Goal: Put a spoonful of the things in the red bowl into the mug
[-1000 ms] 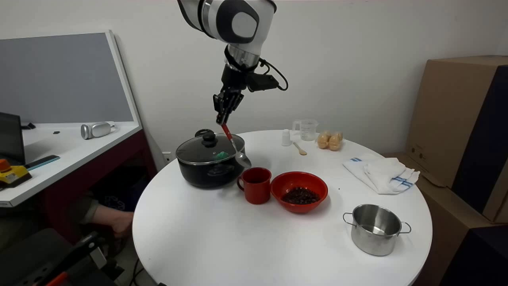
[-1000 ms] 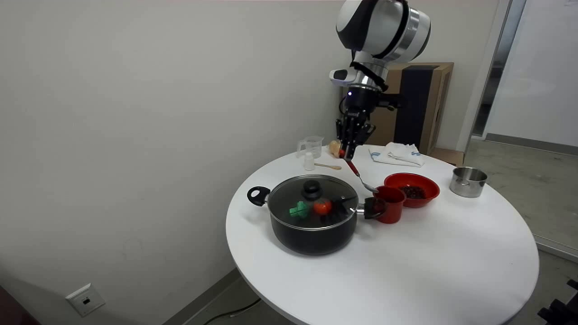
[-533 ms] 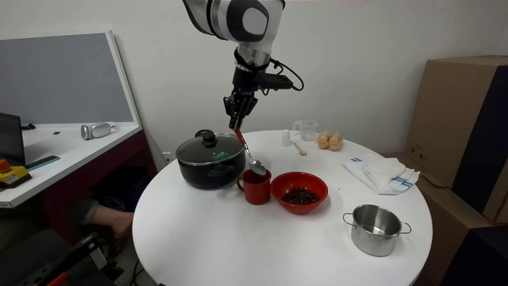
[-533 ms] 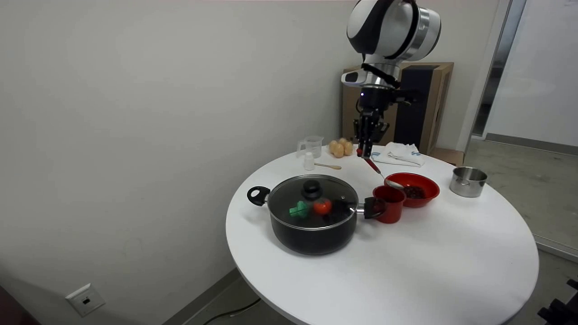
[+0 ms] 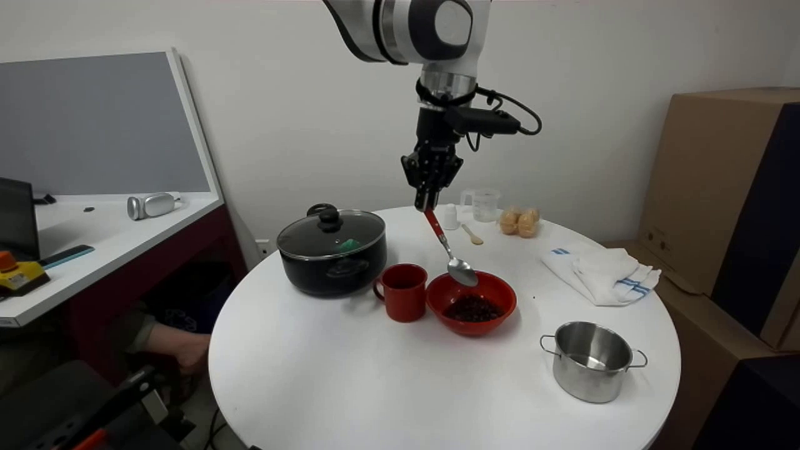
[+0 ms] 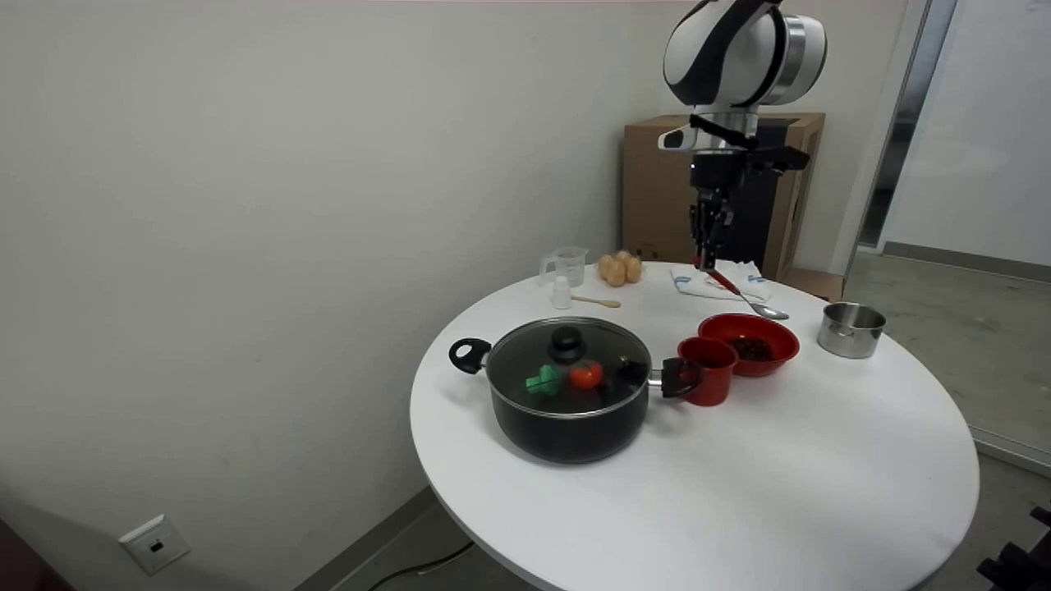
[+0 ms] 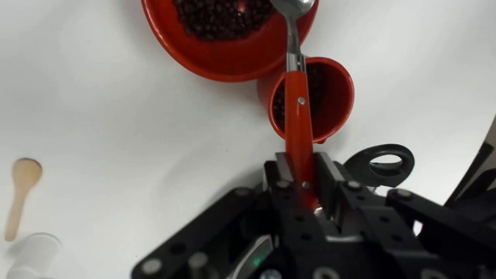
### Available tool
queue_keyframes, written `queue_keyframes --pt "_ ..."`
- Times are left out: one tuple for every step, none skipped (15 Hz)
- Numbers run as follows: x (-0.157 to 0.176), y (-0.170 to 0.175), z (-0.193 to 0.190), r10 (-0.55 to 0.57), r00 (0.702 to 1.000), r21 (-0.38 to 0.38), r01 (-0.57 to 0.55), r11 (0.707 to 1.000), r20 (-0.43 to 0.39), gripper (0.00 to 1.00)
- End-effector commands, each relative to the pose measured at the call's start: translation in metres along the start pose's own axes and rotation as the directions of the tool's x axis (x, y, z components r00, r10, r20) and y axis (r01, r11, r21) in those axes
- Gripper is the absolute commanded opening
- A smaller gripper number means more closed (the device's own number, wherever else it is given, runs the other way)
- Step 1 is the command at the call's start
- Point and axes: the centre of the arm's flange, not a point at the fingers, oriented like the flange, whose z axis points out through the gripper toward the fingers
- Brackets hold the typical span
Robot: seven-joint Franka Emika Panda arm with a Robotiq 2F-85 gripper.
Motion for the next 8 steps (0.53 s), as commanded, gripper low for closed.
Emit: queue_keyframes --pt "-0.001 0.064 0.014 0.084 0.996 0.009 -0.084 0.996 0.01 0.09" --pt "-0.001 0.077 0.02 0.104 0.994 0.012 -0.105 0.994 0.008 0.09" --pt "-0.002 0.091 0.028 0.124 0.992 0.019 -0.124 0.992 0.005 0.09" --pt "-0.002 0.102 0.035 0.139 0.99 0.026 -0.139 0.99 0.003 0.09" --pt "-0.002 0.111 0.043 0.153 0.988 0.034 -0.153 0.988 -0.001 0.09" --pt "-0.002 0.118 0.051 0.164 0.986 0.043 -0.164 0.986 -0.009 0.09" --pt "0.0 0.124 0.058 0.168 0.986 0.048 -0.167 0.985 -0.021 0.09" --pt "0.003 0.127 0.069 0.174 0.984 0.059 -0.172 0.983 -0.031 0.09"
